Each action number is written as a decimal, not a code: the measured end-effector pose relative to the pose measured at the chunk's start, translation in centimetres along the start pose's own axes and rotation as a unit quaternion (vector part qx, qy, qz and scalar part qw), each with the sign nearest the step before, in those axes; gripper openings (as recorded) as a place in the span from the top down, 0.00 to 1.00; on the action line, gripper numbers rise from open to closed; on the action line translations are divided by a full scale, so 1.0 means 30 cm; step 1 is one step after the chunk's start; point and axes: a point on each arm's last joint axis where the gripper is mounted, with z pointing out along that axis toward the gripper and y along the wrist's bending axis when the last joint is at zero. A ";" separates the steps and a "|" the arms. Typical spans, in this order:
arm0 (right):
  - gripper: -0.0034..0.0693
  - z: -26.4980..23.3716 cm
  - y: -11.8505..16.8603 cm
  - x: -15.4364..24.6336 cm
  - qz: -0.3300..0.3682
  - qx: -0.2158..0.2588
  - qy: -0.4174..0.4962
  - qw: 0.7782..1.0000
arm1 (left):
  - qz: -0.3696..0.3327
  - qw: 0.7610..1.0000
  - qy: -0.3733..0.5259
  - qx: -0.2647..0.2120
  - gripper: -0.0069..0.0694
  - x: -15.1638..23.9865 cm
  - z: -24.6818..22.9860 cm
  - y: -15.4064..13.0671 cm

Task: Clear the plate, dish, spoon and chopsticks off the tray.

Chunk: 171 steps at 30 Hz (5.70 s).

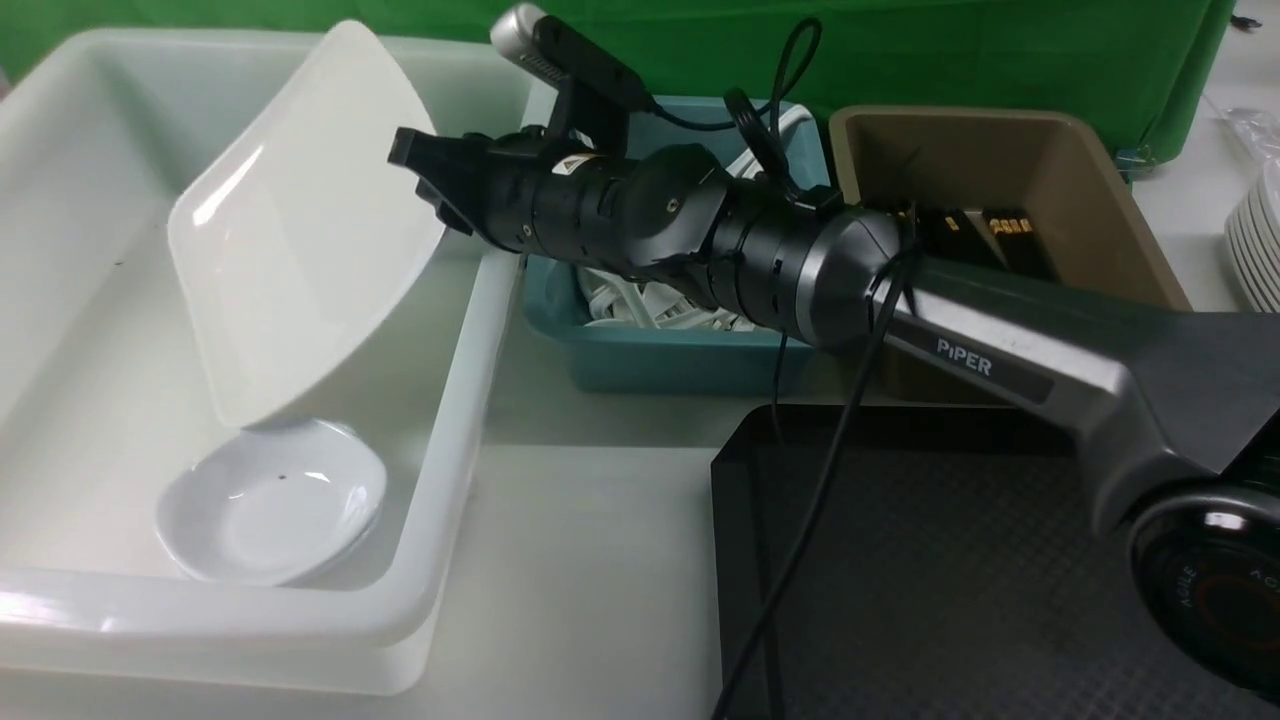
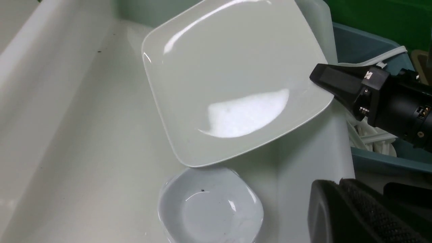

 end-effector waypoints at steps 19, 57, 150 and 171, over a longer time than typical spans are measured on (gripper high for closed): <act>0.61 -0.006 0.008 -0.018 0.036 -0.002 -0.019 0.999 | 0.001 1.000 0.001 -0.001 0.90 0.001 0.000 0.001; 0.92 -0.735 0.068 -0.433 -0.329 0.086 0.232 0.911 | -0.093 0.918 0.356 -0.148 0.90 0.095 0.790 0.338; 0.77 -1.742 -0.124 0.222 -0.390 0.147 -0.436 0.797 | 0.021 0.967 -0.186 0.174 0.90 0.501 -0.012 0.069; 0.73 -1.742 -0.124 0.222 -0.389 0.146 -0.436 0.798 | 0.083 0.968 -0.227 0.062 0.90 0.578 0.052 0.140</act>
